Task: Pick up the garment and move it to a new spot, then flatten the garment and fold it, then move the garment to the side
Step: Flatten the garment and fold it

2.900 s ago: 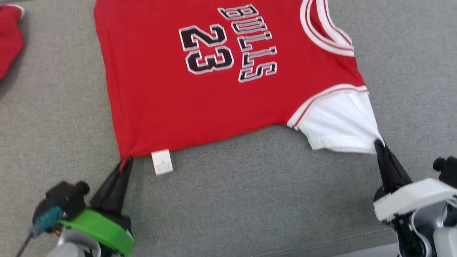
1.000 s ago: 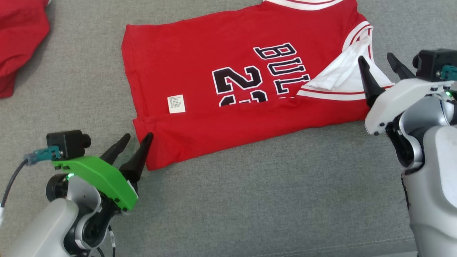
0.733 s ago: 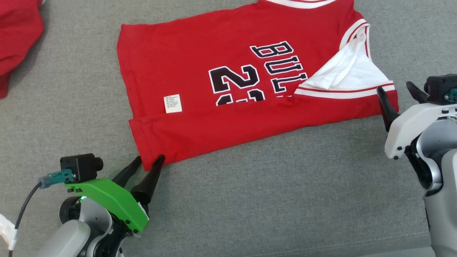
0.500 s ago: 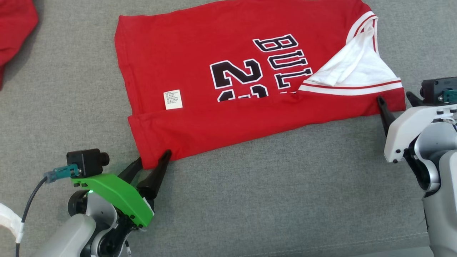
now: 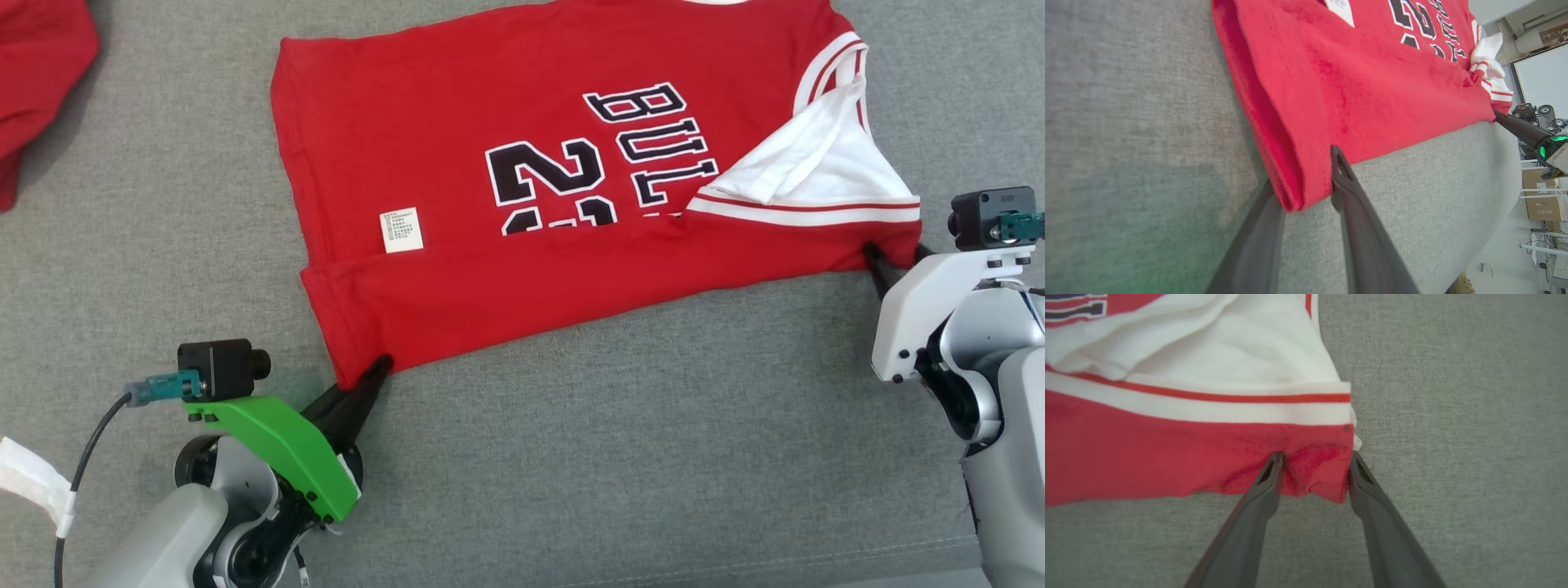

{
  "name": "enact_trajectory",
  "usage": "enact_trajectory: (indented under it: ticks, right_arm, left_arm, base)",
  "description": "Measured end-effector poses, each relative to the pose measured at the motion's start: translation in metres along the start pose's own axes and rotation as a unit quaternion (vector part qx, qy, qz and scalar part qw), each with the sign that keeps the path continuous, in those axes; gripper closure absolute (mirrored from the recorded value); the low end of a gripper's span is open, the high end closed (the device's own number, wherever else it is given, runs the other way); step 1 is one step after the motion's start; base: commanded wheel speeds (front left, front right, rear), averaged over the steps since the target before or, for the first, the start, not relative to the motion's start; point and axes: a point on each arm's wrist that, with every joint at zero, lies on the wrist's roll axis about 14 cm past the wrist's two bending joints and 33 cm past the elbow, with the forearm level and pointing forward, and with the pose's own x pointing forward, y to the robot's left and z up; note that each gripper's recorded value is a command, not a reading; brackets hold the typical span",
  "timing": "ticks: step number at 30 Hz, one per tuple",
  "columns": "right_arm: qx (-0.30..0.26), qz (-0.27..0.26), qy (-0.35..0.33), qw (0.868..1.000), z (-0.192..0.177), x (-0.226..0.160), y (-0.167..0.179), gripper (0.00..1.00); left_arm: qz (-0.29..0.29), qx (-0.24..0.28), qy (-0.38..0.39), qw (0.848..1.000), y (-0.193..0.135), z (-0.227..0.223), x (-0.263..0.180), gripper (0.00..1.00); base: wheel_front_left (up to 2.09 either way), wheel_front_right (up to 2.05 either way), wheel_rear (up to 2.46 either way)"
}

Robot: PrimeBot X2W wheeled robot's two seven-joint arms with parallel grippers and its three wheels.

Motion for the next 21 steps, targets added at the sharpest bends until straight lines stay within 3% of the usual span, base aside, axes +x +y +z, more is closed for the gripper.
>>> enact_trajectory:
  ticks: [9,17,19,20,21]
  right_arm:
    - [0.019,0.006,0.002,1.0,0.0,-0.035,-0.019,1.0]
    - [0.031,0.028,0.099,0.994,-0.057,-0.079,-0.026,1.0]
    - [0.037,0.02,0.109,0.993,-0.067,-0.081,-0.03,0.97]
    - [0.032,0.014,0.112,0.993,-0.07,-0.082,-0.032,0.35]
    - [0.03,0.013,0.114,0.993,-0.074,-0.082,-0.032,0.0]
  left_arm:
    - [-0.017,0.015,0.019,1.0,-0.008,-0.008,-0.038,1.0]
    - [-0.039,-0.029,0.07,0.996,-0.034,-0.064,-0.076,1.0]
    - [-0.027,-0.021,0.08,0.996,-0.031,-0.074,-0.076,0.56]
    - [-0.023,-0.014,0.084,0.996,-0.03,-0.078,-0.076,0.0]
    - [-0.022,-0.013,0.084,0.996,-0.031,-0.08,-0.076,0.0]
  base:
    - [0.0,0.0,0.0]
    - [0.0,0.0,0.0]
    - [0.0,0.0,0.0]
    - [0.0,0.0,0.0]
    - [0.0,0.0,0.0]
